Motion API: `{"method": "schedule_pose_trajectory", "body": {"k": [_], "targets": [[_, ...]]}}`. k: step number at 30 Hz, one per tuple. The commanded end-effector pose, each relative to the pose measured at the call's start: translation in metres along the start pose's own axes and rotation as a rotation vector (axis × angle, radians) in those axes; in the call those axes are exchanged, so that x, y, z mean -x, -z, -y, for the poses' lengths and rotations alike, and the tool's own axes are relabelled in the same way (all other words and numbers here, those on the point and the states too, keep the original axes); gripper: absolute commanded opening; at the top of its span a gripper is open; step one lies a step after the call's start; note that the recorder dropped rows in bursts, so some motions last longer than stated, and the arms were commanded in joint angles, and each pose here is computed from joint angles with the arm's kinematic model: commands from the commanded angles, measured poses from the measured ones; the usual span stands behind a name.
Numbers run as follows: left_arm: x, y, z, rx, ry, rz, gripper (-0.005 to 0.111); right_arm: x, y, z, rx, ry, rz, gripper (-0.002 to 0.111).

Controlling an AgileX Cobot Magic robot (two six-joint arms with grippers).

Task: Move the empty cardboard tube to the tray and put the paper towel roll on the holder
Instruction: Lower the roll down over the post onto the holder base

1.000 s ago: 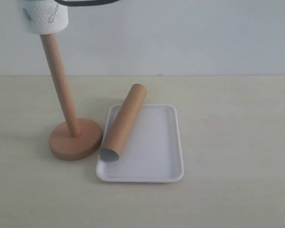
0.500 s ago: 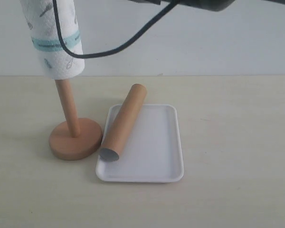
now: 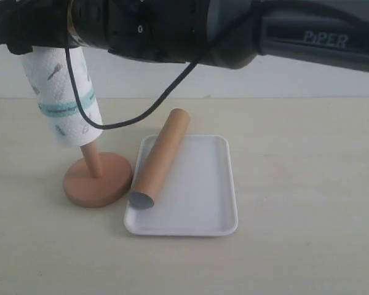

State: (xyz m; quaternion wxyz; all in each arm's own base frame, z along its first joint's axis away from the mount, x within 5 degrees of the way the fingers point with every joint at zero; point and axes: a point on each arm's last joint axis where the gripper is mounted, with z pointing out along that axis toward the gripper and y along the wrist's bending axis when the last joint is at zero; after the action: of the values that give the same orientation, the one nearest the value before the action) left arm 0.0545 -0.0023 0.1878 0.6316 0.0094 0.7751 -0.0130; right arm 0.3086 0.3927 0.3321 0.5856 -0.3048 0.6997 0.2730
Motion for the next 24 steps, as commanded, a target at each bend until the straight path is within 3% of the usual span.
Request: {"method": "schedule_pose_trajectory", "body": {"k": [1,15,24], "targets": [[-0.001,0.000,0.000,-0.004,-0.007,-0.002,0.004,-0.001,-0.001,-0.003,0.037,-0.037,0.006,0.000],[-0.001,0.000,0.000,-0.004,-0.007,-0.002,0.004,-0.029,-0.002,-0.007,0.091,-0.036,-0.058,0.000],[-0.001,0.000,0.000,-0.004,-0.007,-0.002,0.004,-0.029,-0.002,-0.011,0.132,-0.055,-0.048,0.000]]}}
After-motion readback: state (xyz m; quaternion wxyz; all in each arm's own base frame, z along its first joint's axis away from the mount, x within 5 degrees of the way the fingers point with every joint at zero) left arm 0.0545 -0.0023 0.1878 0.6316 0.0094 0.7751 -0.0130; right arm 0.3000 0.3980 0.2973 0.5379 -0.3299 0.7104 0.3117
